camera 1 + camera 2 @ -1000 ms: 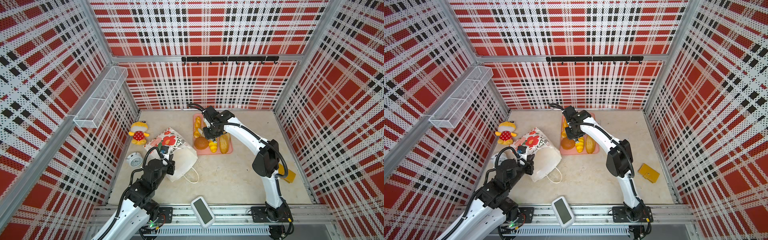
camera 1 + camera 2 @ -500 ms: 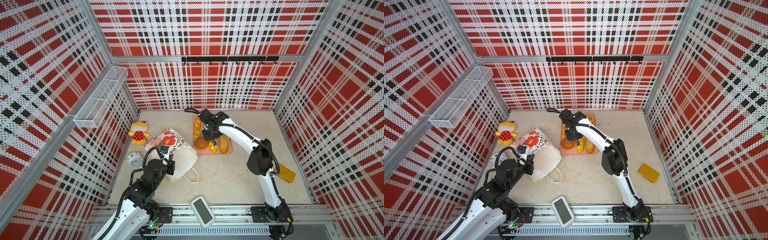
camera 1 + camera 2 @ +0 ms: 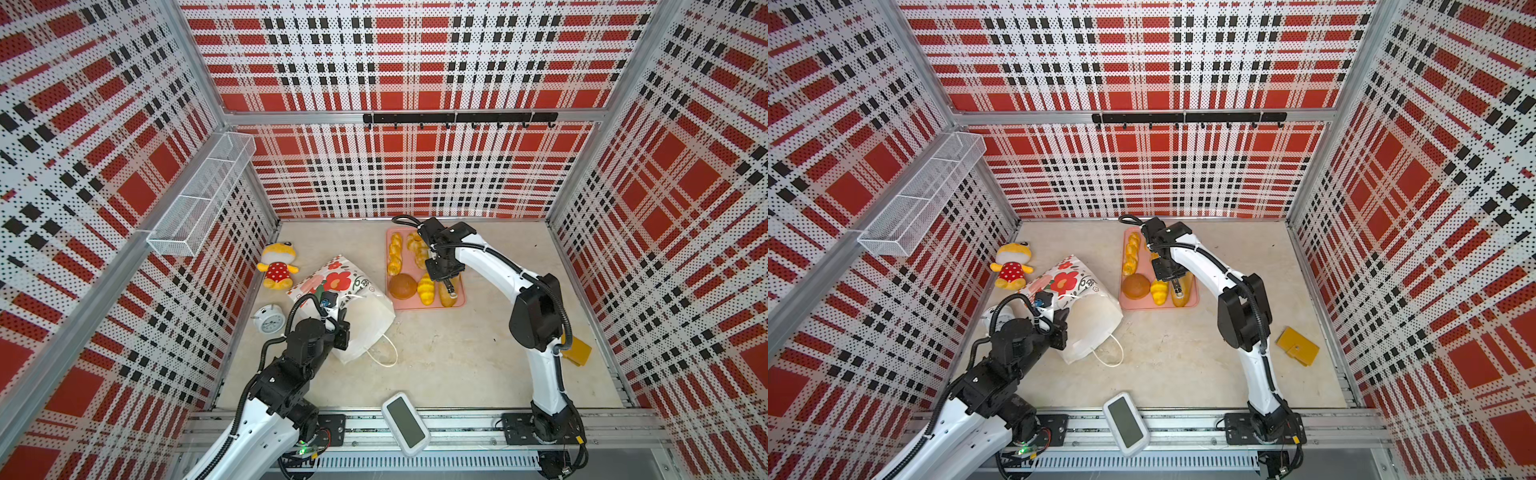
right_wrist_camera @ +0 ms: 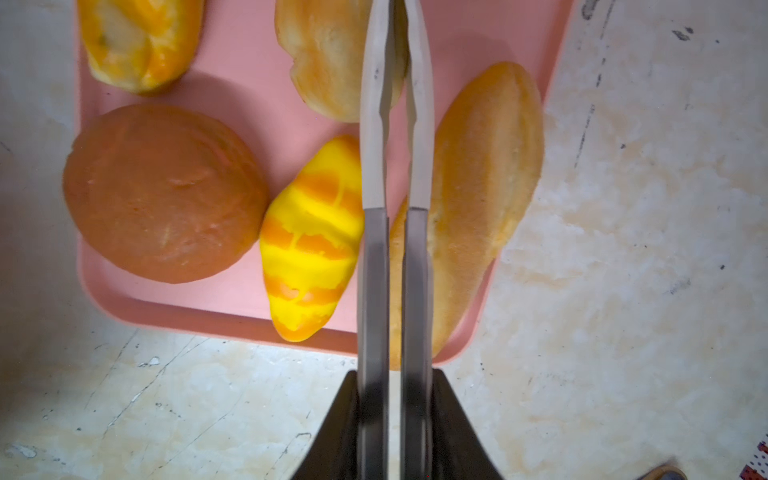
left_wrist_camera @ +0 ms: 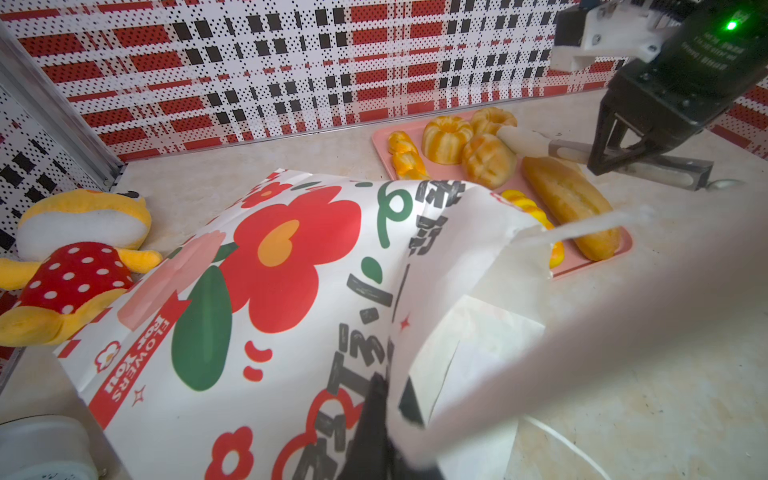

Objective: Take the fake bread out of the paper bag

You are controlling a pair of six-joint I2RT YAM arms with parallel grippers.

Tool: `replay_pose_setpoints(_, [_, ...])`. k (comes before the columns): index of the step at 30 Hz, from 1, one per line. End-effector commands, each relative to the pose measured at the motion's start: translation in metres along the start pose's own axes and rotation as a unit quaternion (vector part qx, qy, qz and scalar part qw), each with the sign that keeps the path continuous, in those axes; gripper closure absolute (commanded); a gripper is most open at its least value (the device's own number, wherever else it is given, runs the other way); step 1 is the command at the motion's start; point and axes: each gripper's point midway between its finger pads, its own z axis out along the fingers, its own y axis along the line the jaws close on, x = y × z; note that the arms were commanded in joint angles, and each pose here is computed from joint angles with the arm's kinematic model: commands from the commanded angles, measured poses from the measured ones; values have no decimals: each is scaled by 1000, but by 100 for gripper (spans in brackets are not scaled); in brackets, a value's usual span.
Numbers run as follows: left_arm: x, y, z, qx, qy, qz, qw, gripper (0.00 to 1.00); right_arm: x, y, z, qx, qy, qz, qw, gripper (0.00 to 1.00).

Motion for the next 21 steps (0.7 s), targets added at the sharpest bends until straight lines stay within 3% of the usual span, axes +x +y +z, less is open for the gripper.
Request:
replay_pose_setpoints(1, [-4,1,-1,-5,-4,-2,1000,100,-7,-11,-20,-7,-35,14,999,75])
replay_pose_setpoints(21, [-4,0,-1,-4,-4,-1,1000,100,0,-56,-29,16,-33,43,998,63])
